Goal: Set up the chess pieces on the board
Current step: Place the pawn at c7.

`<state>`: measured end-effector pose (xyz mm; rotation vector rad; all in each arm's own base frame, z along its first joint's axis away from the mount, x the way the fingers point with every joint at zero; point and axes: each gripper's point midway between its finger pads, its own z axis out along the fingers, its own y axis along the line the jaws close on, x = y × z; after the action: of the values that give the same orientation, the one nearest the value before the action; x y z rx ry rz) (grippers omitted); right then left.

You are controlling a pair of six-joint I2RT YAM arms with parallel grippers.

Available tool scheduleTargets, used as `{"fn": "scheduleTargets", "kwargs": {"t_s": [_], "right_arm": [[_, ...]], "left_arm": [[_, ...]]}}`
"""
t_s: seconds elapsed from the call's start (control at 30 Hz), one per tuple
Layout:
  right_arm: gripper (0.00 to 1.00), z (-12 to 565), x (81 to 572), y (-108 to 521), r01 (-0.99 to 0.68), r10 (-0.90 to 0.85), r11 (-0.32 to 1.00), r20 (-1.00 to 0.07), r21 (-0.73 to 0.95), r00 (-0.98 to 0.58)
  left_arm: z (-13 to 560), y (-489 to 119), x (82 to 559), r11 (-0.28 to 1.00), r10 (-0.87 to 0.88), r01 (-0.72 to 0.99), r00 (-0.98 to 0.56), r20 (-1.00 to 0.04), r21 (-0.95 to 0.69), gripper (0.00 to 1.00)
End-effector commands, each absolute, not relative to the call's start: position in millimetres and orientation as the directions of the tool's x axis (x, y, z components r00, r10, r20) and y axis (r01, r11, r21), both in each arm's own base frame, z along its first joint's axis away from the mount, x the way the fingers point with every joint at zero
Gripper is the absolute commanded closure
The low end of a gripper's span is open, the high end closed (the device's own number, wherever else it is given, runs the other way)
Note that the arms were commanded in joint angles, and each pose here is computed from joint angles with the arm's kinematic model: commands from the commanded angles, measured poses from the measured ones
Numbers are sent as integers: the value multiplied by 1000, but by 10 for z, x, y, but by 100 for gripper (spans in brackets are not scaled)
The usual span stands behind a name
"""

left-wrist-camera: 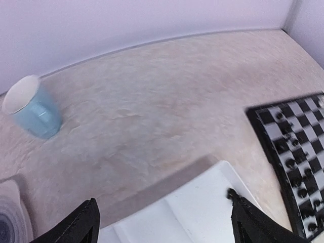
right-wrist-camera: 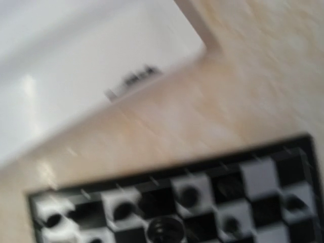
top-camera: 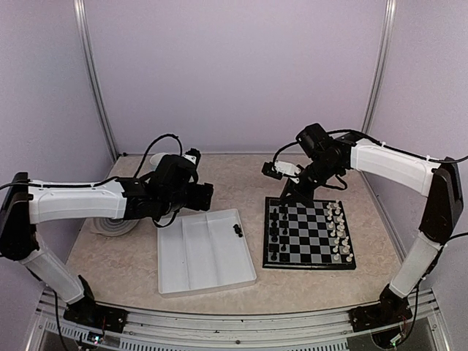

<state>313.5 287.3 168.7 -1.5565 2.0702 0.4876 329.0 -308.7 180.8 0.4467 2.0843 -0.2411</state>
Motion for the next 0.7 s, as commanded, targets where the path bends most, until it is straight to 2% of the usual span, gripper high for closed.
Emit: {"fn": "scheduleTargets", "kwargs": {"t_s": [0.0, 0.13, 0.67], "right_arm": [[100, 1466, 3117, 2522, -963, -901, 221, -409, -152, -142], [100, 1320, 2986, 2514, -977, -926, 166, -361, -135, -107], [100, 718, 2626, 2620, -997, -980, 46, -198, -66, -32]], "left_arm": [[1909, -2458, 3542, 998, 23, 60, -480, -877, -7, 8], [1923, -2556, 3547, 994, 9, 99, -488, -873, -46, 8], [1944, -2603, 3465, 991, 41, 129, -481, -876, -25, 10]]}}
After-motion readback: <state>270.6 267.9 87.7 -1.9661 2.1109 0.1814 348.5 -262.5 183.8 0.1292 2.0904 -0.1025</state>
